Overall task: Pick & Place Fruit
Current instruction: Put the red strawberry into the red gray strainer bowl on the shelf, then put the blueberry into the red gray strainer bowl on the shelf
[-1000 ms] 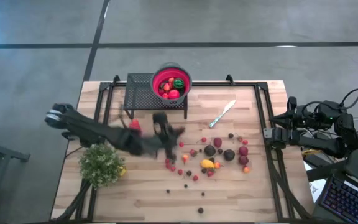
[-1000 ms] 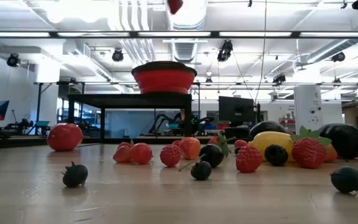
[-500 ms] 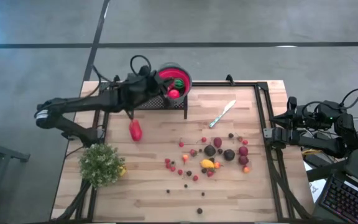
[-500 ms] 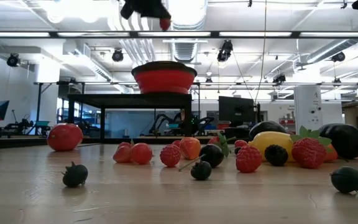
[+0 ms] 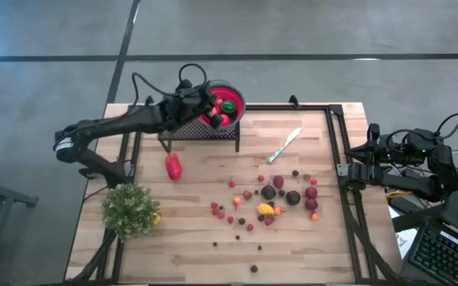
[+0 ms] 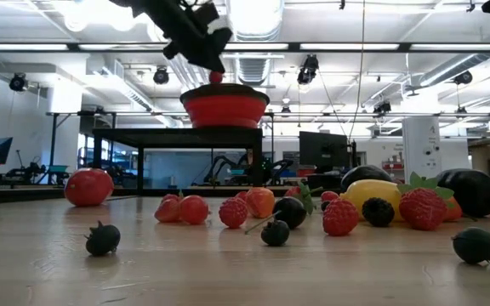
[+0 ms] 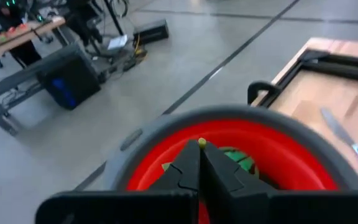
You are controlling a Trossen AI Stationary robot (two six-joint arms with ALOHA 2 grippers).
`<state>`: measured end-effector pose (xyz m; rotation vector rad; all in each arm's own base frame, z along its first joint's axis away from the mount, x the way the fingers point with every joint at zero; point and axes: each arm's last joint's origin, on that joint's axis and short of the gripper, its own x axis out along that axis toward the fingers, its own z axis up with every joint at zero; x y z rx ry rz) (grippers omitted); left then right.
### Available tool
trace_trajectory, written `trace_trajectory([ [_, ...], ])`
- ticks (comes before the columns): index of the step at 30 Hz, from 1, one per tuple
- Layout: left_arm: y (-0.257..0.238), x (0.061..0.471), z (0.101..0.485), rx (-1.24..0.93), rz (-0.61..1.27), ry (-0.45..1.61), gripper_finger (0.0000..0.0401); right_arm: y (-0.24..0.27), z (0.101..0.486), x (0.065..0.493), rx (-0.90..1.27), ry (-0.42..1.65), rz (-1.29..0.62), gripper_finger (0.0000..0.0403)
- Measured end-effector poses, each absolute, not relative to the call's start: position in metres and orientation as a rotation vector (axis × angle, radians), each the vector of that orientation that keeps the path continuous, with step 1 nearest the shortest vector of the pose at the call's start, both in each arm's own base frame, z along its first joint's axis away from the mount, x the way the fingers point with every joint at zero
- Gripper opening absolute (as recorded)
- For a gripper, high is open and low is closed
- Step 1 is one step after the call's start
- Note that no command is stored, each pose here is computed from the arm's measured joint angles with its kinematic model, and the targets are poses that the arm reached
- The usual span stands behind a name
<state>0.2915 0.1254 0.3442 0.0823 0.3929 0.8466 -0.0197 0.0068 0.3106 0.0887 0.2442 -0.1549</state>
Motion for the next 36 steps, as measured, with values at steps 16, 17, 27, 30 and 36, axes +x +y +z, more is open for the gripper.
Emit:
trace_trajectory([
  [16, 0.144, 0.303, 0.318, 0.090, 0.876, 0.498, 0.0059, 0.007, 0.311, -0.020, 0.089, 0.245, -0.155, 0.0008],
  [17, 0.144, 0.303, 0.318, 0.098, 0.873, 0.503, 0.0075, 0.007, 0.311, -0.020, 0.090, 0.245, -0.155, 0.0008],
  [27, 0.127, 0.299, 0.335, 0.179, 0.765, 0.491, 0.0189, 0.007, 0.311, -0.020, 0.088, 0.244, -0.155, 0.0008],
  [30, 0.112, 0.299, 0.339, 0.220, 0.662, 0.503, 0.0191, 0.007, 0.311, -0.020, 0.089, 0.244, -0.156, 0.0008],
  [36, 0.073, 0.300, 0.342, 0.343, 0.489, 0.555, 0.0182, 0.007, 0.311, -0.020, 0.088, 0.245, -0.155, 0.0008],
])
